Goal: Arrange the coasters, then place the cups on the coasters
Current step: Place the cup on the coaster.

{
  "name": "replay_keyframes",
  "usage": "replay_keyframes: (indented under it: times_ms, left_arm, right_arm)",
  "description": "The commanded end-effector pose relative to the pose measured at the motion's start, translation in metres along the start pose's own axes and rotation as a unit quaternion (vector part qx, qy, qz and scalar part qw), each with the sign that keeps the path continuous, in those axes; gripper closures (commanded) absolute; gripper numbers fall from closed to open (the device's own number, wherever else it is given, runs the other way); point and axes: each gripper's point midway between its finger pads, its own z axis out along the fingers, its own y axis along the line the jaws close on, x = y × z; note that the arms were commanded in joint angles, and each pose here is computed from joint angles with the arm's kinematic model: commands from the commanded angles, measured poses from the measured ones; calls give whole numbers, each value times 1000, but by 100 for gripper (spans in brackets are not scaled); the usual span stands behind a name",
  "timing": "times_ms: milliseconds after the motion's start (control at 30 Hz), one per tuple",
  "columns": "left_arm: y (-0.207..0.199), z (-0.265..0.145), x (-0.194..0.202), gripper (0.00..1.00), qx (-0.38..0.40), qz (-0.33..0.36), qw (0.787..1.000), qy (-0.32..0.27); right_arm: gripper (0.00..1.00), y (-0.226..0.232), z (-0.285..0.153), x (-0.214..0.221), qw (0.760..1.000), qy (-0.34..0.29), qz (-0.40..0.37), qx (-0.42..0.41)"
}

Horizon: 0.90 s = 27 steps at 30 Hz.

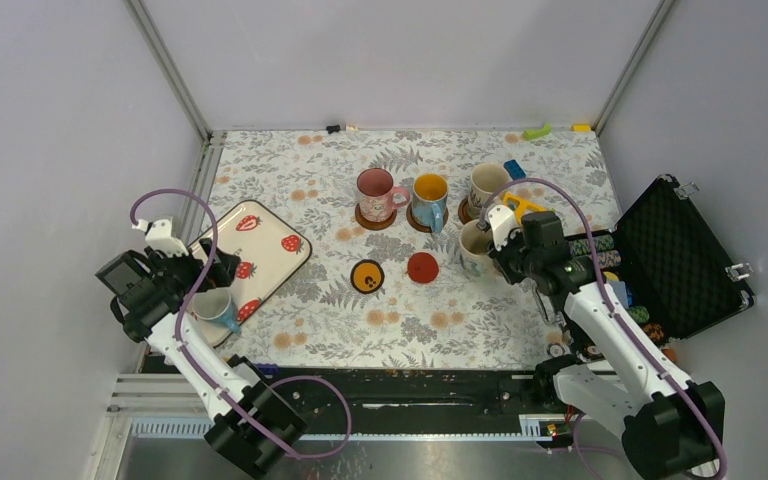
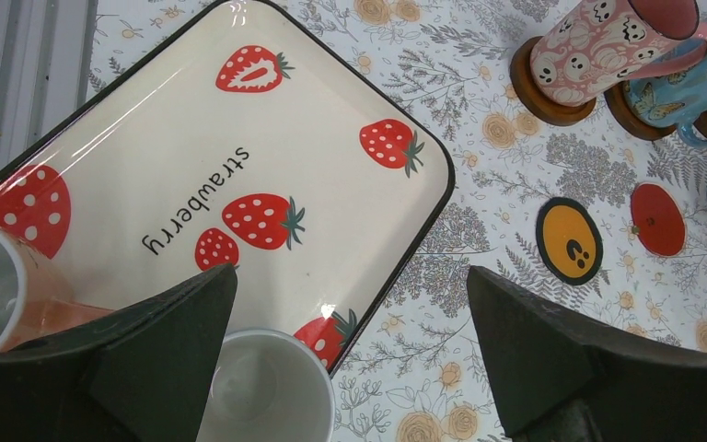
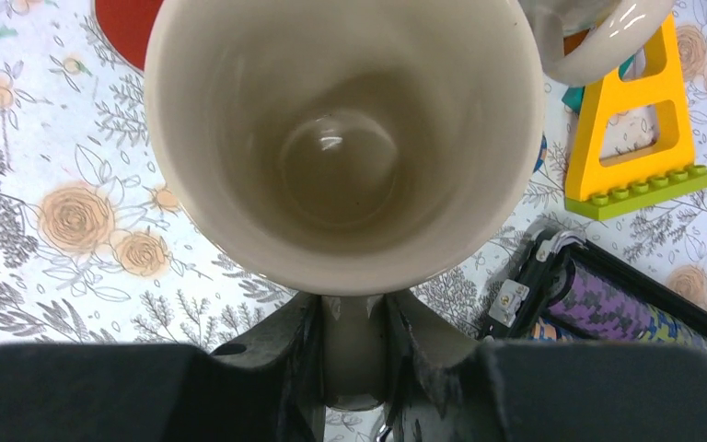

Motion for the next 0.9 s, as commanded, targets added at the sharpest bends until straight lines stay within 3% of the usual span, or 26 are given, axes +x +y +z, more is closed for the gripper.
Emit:
replay_keyframes:
  times_ms: [0,300,867]
  left_arm:
    - [-2,0,-7,2,10,27,999,-21]
    - [-2,0,-7,2,12,24,999,-19]
    - [-3,2,-5,2,23,22,999,-15]
  right_arm:
    - [100,-26,-14,-76,992,-126,16,25]
    - [100,-51,4,-74,990,-126,62,27]
    - [100,-41,37,-39,994,-87,68,8]
